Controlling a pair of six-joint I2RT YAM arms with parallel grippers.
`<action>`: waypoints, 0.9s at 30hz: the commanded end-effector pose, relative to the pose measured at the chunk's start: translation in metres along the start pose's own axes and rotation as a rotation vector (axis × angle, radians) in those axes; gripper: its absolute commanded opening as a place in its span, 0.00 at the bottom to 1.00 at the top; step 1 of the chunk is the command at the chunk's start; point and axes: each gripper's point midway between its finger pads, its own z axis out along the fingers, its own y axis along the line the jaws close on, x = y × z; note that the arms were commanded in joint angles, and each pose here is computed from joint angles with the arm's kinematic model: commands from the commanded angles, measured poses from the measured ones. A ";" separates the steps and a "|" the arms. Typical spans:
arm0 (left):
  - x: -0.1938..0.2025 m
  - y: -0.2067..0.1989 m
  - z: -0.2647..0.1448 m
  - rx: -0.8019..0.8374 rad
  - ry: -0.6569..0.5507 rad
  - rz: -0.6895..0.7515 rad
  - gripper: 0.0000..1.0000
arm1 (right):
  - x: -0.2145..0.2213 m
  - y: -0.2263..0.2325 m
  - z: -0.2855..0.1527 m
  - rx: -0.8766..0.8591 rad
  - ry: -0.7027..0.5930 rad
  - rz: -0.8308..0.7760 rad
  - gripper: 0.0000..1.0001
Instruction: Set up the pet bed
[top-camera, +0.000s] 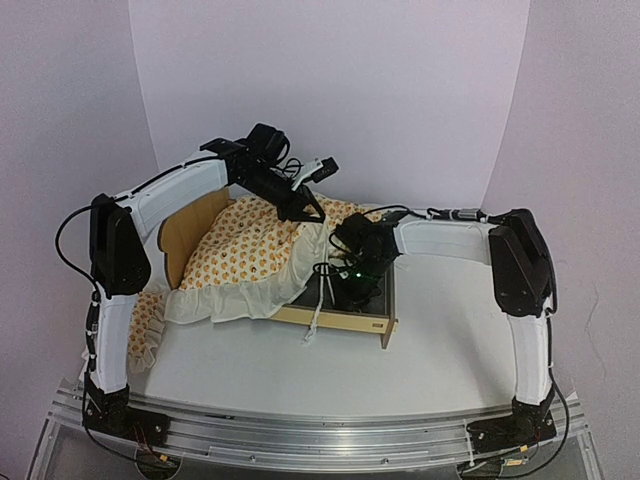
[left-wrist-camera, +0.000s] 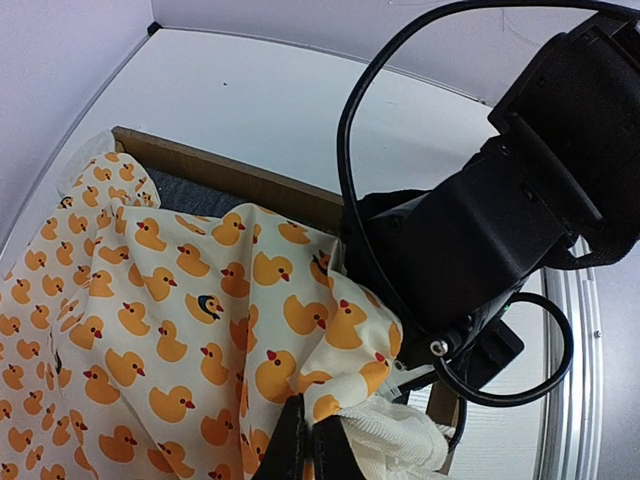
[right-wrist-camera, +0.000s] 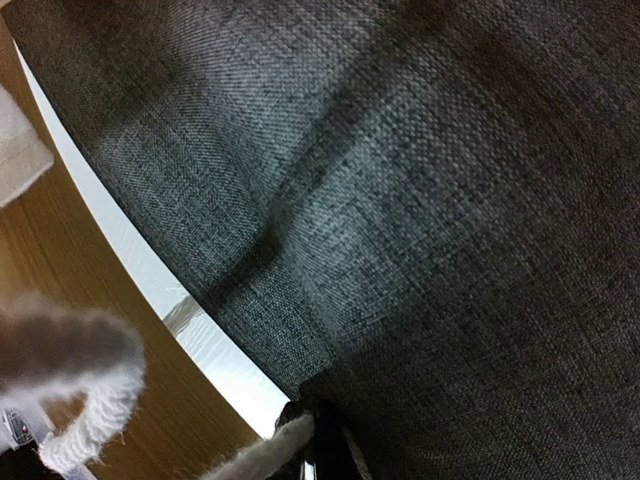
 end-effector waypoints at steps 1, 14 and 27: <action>-0.043 -0.001 -0.034 -0.062 -0.114 0.108 0.00 | 0.096 -0.016 0.032 0.048 0.371 0.049 0.01; 0.044 -0.052 0.005 0.205 0.064 -0.008 0.00 | 0.103 -0.023 0.017 0.106 0.429 -0.007 0.33; 0.070 -0.071 0.015 0.302 0.090 -0.009 0.00 | 0.112 -0.072 0.026 0.405 0.599 -0.039 0.07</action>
